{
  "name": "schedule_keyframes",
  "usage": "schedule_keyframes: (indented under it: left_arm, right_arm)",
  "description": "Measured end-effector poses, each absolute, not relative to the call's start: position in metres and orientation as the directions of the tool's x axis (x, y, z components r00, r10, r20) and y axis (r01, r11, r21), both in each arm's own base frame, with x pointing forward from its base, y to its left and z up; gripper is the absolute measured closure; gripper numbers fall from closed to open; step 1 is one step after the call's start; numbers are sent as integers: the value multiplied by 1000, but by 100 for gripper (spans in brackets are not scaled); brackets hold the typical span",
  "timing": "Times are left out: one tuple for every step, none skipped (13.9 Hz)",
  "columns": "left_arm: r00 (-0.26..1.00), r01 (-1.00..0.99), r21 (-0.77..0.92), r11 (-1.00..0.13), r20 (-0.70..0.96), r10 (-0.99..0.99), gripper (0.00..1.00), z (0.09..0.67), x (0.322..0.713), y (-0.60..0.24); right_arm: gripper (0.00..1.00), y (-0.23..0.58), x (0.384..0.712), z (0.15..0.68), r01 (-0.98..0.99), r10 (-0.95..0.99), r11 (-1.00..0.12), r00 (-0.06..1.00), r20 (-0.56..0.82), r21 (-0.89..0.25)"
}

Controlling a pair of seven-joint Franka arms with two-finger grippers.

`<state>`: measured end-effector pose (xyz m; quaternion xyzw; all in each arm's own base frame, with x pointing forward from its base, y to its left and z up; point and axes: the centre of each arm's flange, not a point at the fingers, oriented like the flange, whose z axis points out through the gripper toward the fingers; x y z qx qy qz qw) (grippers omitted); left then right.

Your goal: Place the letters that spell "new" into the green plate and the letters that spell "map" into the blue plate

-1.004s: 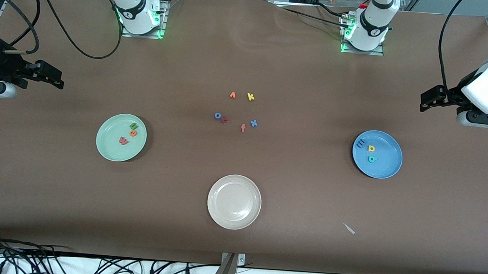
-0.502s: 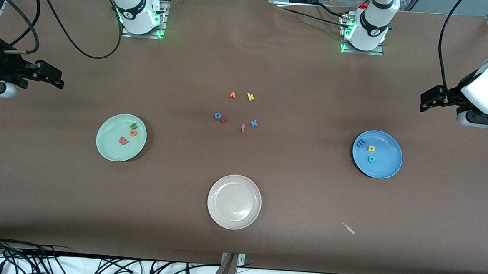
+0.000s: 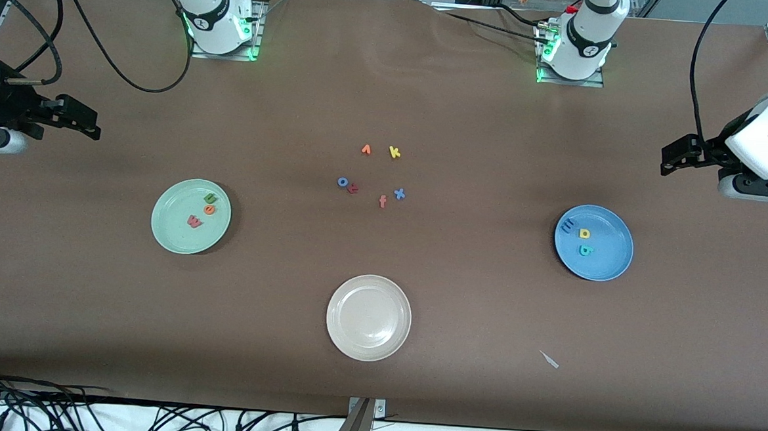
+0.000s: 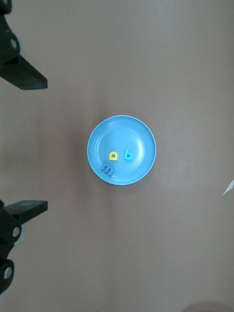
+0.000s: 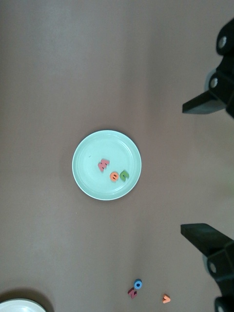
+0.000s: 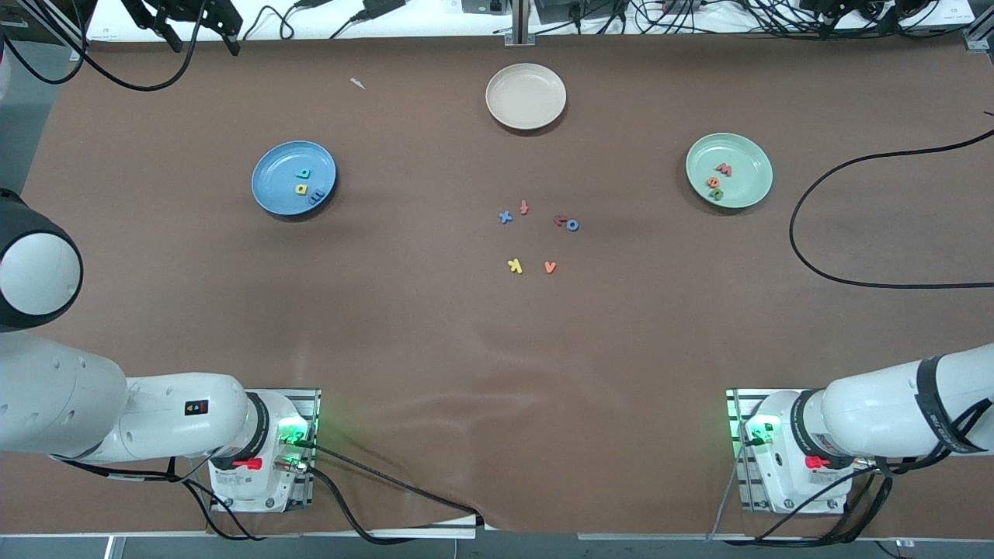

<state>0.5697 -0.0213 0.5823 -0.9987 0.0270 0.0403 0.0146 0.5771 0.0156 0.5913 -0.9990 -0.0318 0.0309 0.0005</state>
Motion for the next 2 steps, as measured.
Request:
schedule_keyframes:
  left_arm:
    - [995, -55, -27, -998, -81, -53, 0, 582, 570, -21]
    - [995, -55, -27, -998, -81, -53, 0, 582, 570, -21]
  right_arm:
    - [0, 16, 577, 591, 64, 64, -998, 996, -62, -3]
    - [0, 16, 577, 591, 64, 64, -998, 996, -62, -3]
